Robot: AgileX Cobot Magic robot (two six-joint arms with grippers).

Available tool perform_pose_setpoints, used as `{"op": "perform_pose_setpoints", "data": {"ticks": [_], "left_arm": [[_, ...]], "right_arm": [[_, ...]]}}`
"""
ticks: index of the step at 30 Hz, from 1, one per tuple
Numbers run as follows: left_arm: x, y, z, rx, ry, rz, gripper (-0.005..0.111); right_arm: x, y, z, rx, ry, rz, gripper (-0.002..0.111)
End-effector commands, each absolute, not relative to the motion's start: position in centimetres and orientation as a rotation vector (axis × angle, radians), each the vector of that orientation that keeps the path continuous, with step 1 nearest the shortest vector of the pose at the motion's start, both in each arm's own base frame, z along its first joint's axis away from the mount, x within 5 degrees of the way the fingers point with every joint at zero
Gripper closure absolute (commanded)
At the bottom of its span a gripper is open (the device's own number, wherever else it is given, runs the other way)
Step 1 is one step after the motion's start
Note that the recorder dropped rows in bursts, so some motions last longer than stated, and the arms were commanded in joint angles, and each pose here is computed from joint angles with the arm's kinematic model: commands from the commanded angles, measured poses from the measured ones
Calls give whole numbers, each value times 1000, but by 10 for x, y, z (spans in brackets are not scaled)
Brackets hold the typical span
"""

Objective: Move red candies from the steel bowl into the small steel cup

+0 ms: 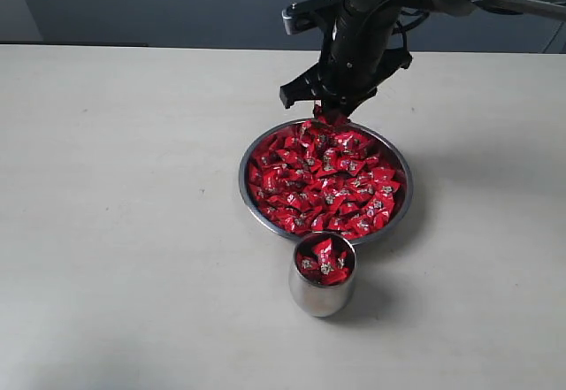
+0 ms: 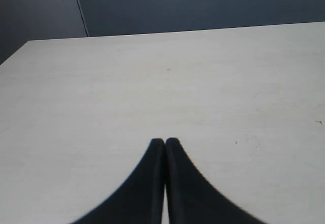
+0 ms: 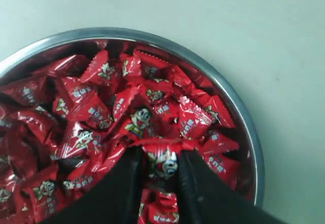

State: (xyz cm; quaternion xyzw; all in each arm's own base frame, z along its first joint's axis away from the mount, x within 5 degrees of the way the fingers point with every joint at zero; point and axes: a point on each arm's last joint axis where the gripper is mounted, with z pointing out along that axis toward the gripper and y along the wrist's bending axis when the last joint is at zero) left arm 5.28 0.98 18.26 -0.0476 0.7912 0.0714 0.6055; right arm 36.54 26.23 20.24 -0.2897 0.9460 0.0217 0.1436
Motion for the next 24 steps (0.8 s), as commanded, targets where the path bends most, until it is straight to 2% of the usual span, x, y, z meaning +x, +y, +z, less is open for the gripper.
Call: {"op": "perform_pose_setpoints", "data": {"ticks": [1,10,21,24], "left_arm": [[53,10,183,-111,1817,168,106],[53,10,183,-111,1817,168,106],[53,10,183,-111,1817,168,106],[53,10,183,-111,1817,168,106]], "right_arm": [[360,254,202,-828,2729,56,109],[341,252,147,-810,2847,139,109],[342,249,139,-844,2844,92,108],[342,249,139,-844,2844,92,84]]}}
